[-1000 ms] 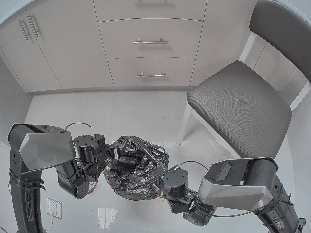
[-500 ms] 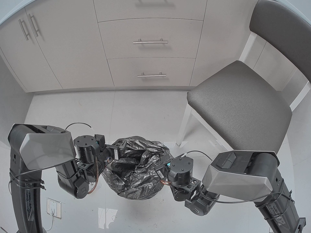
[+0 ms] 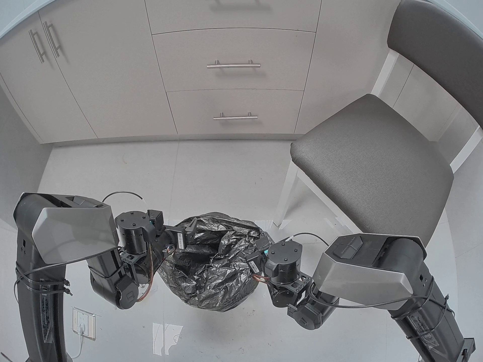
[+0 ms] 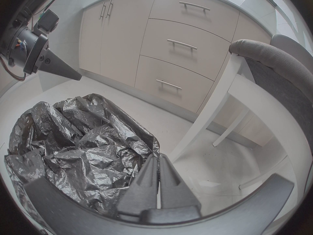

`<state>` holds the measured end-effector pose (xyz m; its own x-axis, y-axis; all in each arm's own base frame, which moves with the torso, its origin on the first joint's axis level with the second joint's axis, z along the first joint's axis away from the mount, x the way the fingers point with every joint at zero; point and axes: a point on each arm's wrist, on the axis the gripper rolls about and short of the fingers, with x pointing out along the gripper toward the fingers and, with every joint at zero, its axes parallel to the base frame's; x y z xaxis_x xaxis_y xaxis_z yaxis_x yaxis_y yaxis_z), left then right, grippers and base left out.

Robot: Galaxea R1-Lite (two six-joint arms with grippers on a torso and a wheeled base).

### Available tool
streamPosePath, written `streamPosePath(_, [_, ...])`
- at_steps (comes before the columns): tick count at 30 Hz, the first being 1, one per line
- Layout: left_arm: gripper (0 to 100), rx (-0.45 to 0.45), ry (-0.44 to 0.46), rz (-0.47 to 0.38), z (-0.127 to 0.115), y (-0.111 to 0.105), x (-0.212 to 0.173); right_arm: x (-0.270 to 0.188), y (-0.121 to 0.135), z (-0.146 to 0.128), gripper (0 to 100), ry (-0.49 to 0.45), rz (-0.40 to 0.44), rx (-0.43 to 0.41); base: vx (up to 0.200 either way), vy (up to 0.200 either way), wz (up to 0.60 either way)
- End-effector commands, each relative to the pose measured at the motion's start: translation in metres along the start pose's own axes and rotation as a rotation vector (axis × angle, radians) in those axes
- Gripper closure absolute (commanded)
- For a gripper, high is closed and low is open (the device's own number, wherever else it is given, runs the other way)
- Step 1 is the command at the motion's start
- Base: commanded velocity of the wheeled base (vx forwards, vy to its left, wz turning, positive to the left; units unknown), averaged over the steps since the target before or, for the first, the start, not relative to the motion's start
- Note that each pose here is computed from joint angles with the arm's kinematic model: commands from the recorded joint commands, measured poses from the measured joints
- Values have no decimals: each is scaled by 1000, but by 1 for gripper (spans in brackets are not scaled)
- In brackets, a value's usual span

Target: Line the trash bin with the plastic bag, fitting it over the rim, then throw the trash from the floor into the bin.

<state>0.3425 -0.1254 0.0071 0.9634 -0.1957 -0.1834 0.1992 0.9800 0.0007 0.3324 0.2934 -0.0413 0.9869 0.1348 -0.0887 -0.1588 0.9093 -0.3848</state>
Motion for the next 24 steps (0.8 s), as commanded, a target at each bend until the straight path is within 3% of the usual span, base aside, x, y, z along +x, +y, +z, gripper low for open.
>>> streamPosePath(1, [0,0,2,-1,-1,-1,0,4,0,-9,100,13,-6,-7,0,0,0])
streamPosePath(24, [0,0,3,2,-2,0,1,12,-2,-29,100,45,-25,-13,0,0,0])
